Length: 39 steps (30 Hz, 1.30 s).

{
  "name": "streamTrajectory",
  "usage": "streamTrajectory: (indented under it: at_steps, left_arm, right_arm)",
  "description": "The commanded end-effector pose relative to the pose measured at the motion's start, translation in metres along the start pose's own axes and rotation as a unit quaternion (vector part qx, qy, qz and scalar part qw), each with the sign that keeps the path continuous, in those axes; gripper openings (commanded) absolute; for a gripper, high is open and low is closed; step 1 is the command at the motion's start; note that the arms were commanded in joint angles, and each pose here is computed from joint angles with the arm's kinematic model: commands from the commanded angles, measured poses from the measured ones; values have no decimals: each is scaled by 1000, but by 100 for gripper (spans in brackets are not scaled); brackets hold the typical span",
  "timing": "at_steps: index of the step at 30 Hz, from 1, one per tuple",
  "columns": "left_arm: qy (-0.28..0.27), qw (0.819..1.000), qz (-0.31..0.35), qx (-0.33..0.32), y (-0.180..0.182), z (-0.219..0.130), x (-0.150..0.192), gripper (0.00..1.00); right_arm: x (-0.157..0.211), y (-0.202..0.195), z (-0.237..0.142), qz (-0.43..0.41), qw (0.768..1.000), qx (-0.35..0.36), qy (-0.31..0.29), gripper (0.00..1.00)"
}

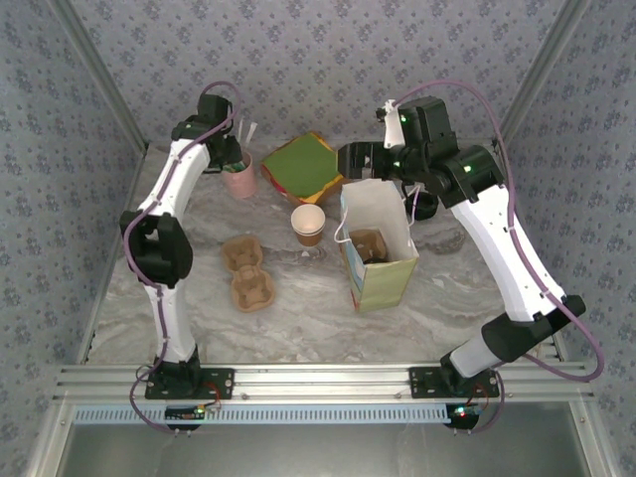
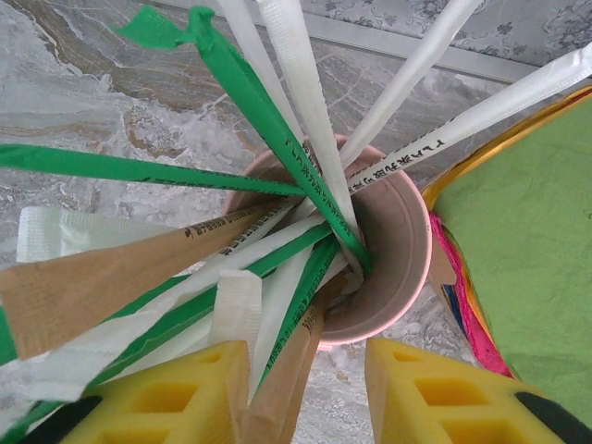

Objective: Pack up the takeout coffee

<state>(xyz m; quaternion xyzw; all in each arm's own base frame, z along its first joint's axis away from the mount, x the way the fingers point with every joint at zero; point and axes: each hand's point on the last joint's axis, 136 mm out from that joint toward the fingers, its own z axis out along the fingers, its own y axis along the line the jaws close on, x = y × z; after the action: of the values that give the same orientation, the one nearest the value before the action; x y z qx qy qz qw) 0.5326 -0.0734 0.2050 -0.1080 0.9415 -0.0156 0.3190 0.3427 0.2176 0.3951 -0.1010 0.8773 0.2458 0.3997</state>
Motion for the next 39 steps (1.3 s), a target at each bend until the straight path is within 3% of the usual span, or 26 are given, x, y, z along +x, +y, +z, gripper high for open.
streamTrajectory:
  at_steps: [1,6,9,13,21,31,39]
  left_arm:
    - [-24,1000,6,2,-1,-6,-18,31]
    - [-28,1000,5,6,-4,-8,-21,19]
    - [-30,1000,5,7,-4,-10,-23,7]
    - [-35,999,4,6,-3,-17,-26,0]
    - [-51,999,10,5,-5,-54,-33,0]
    - [-110,994,22,16,-14,-124,-45,0]
    - [-176,981,52,57,-41,-215,-50,0]
  right_arm:
    - [-5,0,-4,1,1000,2,-4,100]
    - [-4,-1,-2,1,1000,2,-1,100]
    - [-4,-1,-1,2,1000,3,-1,100]
    - [-5,-1,0,0,1000,2,-2,100]
    - [-6,-3,0,-3,1000,2,-2,100]
    - [-3,-3,-2,-4,1000,-7,-2,100]
    - [5,-13,-12,-2,1000,10,-11,100]
